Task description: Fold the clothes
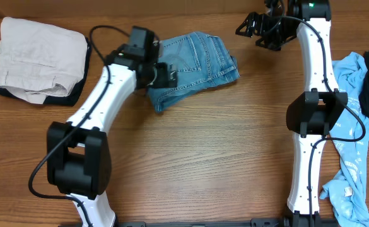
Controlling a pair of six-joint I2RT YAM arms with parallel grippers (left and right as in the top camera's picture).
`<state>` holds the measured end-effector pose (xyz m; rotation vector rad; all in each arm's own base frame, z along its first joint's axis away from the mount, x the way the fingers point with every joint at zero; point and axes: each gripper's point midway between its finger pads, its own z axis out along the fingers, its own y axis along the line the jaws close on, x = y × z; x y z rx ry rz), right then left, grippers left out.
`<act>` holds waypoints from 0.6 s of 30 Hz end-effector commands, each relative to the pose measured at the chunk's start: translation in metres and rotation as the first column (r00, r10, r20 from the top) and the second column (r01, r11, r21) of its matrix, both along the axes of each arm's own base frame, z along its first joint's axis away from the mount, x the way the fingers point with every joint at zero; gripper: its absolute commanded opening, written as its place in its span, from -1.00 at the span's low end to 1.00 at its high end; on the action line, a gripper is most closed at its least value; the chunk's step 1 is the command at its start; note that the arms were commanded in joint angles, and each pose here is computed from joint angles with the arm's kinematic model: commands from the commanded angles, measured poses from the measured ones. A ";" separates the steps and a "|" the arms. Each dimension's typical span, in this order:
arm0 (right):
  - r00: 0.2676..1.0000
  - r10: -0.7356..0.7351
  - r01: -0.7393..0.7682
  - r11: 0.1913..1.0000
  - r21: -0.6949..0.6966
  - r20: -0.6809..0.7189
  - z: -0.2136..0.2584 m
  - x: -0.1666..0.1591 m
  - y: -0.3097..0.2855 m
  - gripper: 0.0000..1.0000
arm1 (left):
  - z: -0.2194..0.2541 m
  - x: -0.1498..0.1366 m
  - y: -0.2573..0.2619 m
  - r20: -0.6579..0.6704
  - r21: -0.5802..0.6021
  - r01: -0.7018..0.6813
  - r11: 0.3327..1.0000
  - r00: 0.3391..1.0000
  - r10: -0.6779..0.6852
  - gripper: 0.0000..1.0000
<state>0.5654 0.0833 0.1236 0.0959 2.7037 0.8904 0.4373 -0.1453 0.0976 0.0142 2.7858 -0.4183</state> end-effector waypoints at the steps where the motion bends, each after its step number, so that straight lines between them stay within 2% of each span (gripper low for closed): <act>1: 0.999 0.025 -0.023 0.998 -0.054 0.042 0.012 -0.001 0.002 1.00 | 0.000 -0.006 0.018 -0.034 0.028 0.034 0.999 0.999 -0.033 1.00; 6: 1.000 0.018 -0.019 0.995 -0.100 -0.012 0.001 -0.010 -0.001 1.00 | -0.007 0.003 0.036 -0.027 0.031 0.004 1.000 1.000 -0.004 1.00; 12: 0.999 0.022 -0.027 0.989 -0.144 -0.034 -0.005 -0.014 0.003 1.00 | -0.031 0.017 0.016 -0.022 -0.064 0.052 0.997 0.998 -0.053 1.00; 18: 0.999 0.031 -0.037 0.983 -0.181 -0.036 -0.009 -0.015 0.009 1.00 | -0.030 0.028 0.015 0.020 -0.066 0.056 0.996 0.998 -0.055 1.00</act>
